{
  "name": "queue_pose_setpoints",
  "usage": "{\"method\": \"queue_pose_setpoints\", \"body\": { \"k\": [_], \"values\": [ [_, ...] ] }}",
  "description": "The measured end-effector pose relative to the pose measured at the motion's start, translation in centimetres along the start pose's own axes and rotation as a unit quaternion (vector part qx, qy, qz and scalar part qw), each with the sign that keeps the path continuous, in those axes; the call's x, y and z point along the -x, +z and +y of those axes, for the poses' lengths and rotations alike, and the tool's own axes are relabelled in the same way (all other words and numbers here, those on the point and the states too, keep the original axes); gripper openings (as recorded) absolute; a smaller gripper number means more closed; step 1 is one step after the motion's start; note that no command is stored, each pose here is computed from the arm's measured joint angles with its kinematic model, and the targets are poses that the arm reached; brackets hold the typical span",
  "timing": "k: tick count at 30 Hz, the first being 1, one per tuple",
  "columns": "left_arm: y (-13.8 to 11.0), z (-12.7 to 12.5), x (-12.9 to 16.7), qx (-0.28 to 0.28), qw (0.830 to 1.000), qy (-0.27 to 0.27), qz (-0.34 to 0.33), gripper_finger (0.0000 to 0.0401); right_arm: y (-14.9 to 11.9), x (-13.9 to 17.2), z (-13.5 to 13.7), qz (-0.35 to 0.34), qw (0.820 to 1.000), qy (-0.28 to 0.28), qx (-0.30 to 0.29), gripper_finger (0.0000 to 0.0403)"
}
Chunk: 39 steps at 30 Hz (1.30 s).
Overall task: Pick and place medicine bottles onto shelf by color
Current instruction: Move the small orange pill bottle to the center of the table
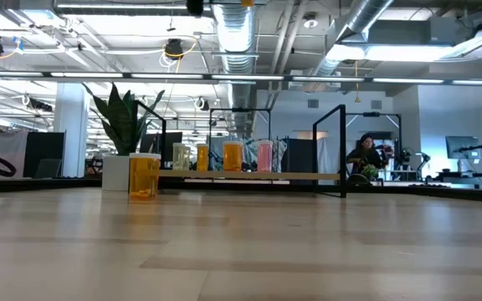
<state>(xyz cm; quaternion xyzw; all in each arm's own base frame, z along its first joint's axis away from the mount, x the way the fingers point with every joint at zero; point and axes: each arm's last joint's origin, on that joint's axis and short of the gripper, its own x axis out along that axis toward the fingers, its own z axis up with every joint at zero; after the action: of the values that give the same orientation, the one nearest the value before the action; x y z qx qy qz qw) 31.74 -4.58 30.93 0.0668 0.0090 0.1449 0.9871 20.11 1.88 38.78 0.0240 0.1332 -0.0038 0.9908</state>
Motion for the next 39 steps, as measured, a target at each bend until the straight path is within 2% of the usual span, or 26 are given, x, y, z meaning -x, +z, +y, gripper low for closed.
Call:
{"method": "queue_pose_setpoints", "body": {
  "k": [7,13,15,18,23,28,31,34,39],
  "values": [
    [-3.9,0.1,-2.4,0.005,0.992,0.11,0.065,0.0086,-0.5,3.1,-0.5,0.016,0.997,-0.076,0.01,0.0276],
    [-8.1,0.3,-4.4,-0.006,0.963,0.245,0.11,0.0086,-1.7,4.5,-1.3,0.066,0.985,-0.16,0.027,0.0276],
    [-9.3,0.4,-4.8,-0.011,0.956,0.269,0.121,0.0086,-2.0,4.6,-1.5,0.078,0.979,-0.185,0.023,0.0276],
    [-10.8,0.6,-5.5,-0.005,0.952,0.276,0.133,0.0086,-2.4,4.5,-1.6,0.091,0.975,-0.201,0.02,0.0276],
    [-12.1,1.1,-6.2,0.004,0.961,0.232,0.151,0.0086,-3.5,3.8,-1.6,0.101,0.973,-0.207,0.022,0.0276],
    [-11.9,0.0,-6.5,0.031,0.986,0.064,0.148,0.0086,-4.8,3.0,-1.7,0.119,0.969,-0.216,0.01,0.0276],
    [-12.4,-0.7,-7.1,0.045,0.992,0.017,0.12,0.0086,-5.3,2.8,-1.7,0.121,0.968,-0.219,-0.009,0.0276],
    [-14.0,-1.5,-8.0,0.058,0.995,-0.025,0.081,0.0086,-5.6,2.7,-1.7,0.122,0.967,-0.223,-0.032,0.0276],
    [-16.9,-2.6,-9.1,0.064,0.992,-0.102,-0.025,0.0086,-5.8,2.0,-1.6,0.127,0.964,-0.226,-0.062,0.0276]
  ]
}}
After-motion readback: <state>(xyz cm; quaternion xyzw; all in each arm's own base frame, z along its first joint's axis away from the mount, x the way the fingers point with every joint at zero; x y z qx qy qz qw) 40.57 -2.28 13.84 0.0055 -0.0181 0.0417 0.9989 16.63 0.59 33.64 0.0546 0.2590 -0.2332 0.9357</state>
